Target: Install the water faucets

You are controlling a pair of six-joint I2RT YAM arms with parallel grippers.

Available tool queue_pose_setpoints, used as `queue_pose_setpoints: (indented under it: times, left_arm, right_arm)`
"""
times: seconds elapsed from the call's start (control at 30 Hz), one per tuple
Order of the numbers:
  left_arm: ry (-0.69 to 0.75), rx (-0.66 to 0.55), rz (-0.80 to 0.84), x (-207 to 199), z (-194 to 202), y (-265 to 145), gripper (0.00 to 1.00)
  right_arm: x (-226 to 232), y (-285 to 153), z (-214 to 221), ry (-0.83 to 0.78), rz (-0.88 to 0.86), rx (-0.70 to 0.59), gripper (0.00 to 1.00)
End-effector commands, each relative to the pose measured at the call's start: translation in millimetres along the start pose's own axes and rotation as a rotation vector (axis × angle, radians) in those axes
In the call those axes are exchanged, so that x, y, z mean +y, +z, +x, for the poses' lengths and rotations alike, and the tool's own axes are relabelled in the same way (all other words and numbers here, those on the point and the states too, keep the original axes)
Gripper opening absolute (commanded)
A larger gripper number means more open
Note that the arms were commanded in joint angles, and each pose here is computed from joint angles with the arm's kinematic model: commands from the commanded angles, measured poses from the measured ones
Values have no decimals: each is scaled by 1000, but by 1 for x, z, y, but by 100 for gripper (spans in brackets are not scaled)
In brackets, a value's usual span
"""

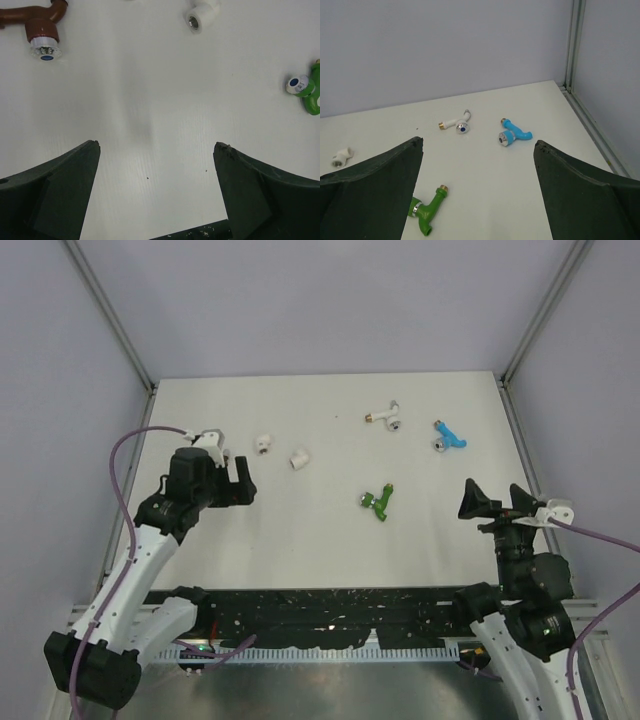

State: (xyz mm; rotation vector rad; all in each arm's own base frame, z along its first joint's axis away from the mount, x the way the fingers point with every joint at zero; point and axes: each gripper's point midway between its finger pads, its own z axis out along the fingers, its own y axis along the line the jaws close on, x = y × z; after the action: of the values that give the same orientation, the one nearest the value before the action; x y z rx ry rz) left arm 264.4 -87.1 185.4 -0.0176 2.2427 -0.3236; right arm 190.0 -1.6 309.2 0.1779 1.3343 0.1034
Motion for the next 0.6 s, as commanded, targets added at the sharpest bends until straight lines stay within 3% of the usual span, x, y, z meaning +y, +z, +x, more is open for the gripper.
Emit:
queue_pose_setpoints:
  times: [0.0,0.2,0.3,0.4,0.57]
  left_arm:
    - [-18,-23,60,-18,-17,-4,99]
    - [74,-19,68,-17,-19,-18,100]
    - [106,-38,63,-14,-22,-23,100]
    - [124,-58,62,-12,-20,-24,100]
    - [141,-86,27,-2,-15,-21,100]
  right_arm:
    - [24,7,0,67,-75,123,95]
    - [65,25,102,18,-188,632,95]
    - [78,31,134,44,-215,751,100]
    - [82,43,170,53,-169,878,87]
    - [95,69,207,155,-61,981,79]
